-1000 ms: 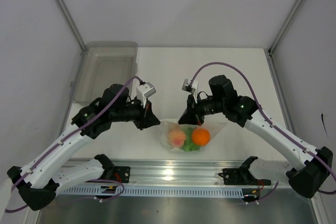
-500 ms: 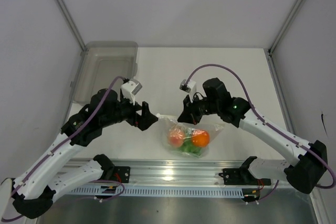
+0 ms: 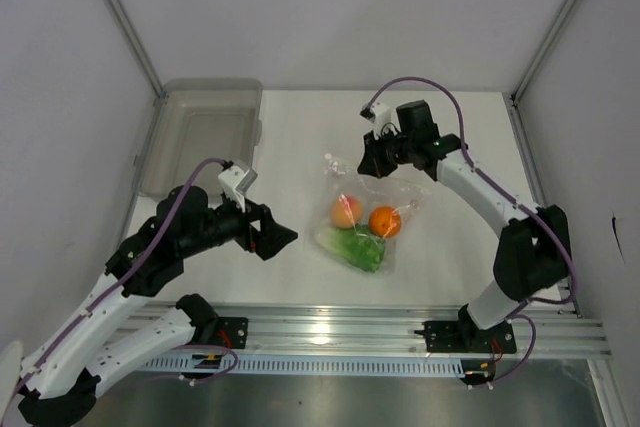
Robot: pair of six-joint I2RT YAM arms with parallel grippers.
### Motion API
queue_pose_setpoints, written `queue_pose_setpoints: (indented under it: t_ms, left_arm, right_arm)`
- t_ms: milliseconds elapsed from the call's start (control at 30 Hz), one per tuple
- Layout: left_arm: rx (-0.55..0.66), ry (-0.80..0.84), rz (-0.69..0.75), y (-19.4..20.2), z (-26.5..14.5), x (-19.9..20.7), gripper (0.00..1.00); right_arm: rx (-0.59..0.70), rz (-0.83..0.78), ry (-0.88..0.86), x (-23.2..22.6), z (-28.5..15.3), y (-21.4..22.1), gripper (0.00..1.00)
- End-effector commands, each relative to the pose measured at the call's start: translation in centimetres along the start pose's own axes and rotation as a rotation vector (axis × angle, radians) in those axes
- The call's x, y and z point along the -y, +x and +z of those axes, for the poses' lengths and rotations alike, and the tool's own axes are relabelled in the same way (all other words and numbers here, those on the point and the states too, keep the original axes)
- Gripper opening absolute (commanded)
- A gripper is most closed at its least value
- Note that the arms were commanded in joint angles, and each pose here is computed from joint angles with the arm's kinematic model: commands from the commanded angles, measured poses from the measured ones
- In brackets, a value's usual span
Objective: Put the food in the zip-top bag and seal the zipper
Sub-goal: Place the zipper food storage bag at the center of the board, then reset both arms
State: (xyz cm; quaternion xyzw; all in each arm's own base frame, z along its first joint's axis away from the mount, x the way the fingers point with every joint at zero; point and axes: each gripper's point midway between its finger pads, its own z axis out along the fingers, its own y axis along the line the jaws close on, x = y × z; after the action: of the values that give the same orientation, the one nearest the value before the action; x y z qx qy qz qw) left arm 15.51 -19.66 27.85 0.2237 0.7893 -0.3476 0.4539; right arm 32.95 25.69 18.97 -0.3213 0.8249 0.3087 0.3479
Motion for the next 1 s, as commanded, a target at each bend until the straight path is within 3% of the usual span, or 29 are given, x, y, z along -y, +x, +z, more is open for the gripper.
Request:
queue_pose_setpoints:
  t_ms: [0,200,400,467,500,567,733,867,900,967]
  left_arm:
    - [0.018,0.071,-0.033,0.1,-0.3,1.3,0.99]
    - [0.027,0.107,-0.045,0.8,-1.4,1.9,0.99]
    - [0.016,0.105,-0.058,1.9,-2.0,1.8,0.99]
    - [0.010,0.095,-0.073,2.2,-1.9,1.6,0.99]
    - [0.011,0.089,-0.080,2.2,-1.9,1.5,1.00]
    - [0.003,0.077,-0.097,2.5,-1.7,1.3,1.00]
    - [-0.003,0.078,-0.116,2.7,-1.3,1.2,0.99]
    - [-0.014,0.031,-0.141,3.2,-0.9,0.4,1.00]
    - [-0.007,0.016,-0.144,3.0,-1.0,0.1,1.00]
    - [-0.010,-0.007,-0.162,3.1,-0.8,-0.2,0.99]
  right_arm:
    - [0.003,-0.069,0.014,3.9,2.3,-1.9,0.00]
    - [-0.028,-0.019,0.103,10.5,6.1,-2.2,0.00]
    - [0.000,0.048,0.209,15.4,6.6,-3.8,0.00]
    - [-0.013,0.061,0.229,16.1,7.0,-3.7,0.11]
    - [-0.008,0.073,0.234,16.1,7.0,-4.0,0.23]
    - [-0.012,0.084,0.256,16.5,6.9,-4.1,0.35]
    - [0.016,0.103,0.346,16.0,4.6,-6.1,0.86]
    - [0.035,0.099,0.538,14.0,0.5,-7.7,0.90]
    - [0.054,0.092,0.558,12.4,-1.4,-8.4,0.99]
    - [0.016,0.135,0.671,11.0,-2.6,-6.1,0.99]
